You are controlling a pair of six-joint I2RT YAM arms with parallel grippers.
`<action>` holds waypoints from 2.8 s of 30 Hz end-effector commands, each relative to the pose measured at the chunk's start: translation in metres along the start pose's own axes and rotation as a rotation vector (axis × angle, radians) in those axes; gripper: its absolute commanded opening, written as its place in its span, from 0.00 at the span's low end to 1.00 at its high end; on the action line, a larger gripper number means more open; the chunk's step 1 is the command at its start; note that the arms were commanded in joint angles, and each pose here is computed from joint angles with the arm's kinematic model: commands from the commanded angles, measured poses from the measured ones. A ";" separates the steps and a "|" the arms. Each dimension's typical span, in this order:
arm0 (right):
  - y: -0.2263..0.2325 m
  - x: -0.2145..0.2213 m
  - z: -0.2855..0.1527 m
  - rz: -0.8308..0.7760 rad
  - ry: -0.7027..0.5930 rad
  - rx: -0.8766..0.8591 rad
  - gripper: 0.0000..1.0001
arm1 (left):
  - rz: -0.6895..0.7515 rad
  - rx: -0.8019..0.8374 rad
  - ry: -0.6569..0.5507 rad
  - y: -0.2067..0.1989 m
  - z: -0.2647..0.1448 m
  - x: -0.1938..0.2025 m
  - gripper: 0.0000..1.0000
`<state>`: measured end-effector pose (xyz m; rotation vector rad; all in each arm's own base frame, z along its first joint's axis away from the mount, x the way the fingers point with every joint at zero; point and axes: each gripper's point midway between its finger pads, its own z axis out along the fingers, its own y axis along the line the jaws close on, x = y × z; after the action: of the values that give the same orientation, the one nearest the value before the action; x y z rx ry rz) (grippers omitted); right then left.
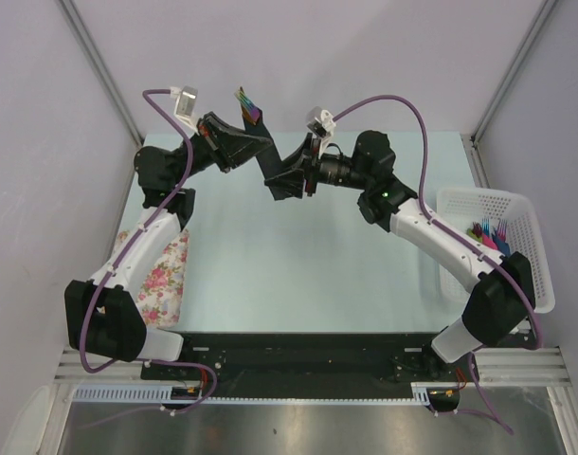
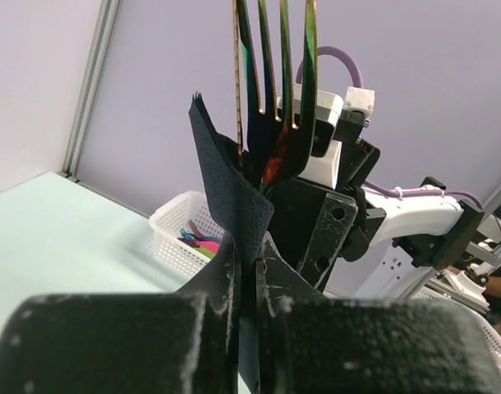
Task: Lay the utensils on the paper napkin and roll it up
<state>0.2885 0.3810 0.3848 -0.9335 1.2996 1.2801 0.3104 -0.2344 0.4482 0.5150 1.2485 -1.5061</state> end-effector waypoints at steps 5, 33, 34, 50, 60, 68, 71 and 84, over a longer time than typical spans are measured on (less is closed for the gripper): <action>0.025 -0.020 0.004 0.003 -0.032 -0.132 0.34 | 0.058 0.030 -0.061 -0.012 0.007 -0.020 0.00; 0.014 -0.070 0.005 0.118 -0.178 -0.082 0.00 | -0.043 -0.053 0.019 0.012 -0.021 0.016 0.82; 0.013 -0.069 0.005 0.130 -0.178 -0.082 0.00 | -0.048 -0.047 0.022 0.010 -0.021 0.018 0.82; 0.014 -0.058 0.010 0.203 -0.158 -0.116 0.00 | -0.077 0.013 0.012 -0.002 -0.007 0.015 0.50; 0.015 -0.053 0.009 0.195 -0.155 -0.116 0.00 | -0.101 0.005 -0.004 0.001 -0.005 0.011 0.39; 0.018 -0.051 0.010 0.181 -0.148 -0.130 0.00 | -0.098 0.012 -0.009 0.001 -0.004 0.009 0.05; 0.019 -0.048 0.010 0.180 -0.138 -0.132 0.00 | -0.100 0.010 -0.008 0.001 -0.004 0.010 0.00; 0.006 -0.048 -0.010 0.174 -0.086 -0.075 0.57 | -0.078 0.012 -0.011 0.005 -0.003 0.008 0.00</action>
<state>0.2954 0.3839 0.4053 -0.7848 1.3666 1.5430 0.3123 -0.2370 0.4156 0.4318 1.3507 -1.6184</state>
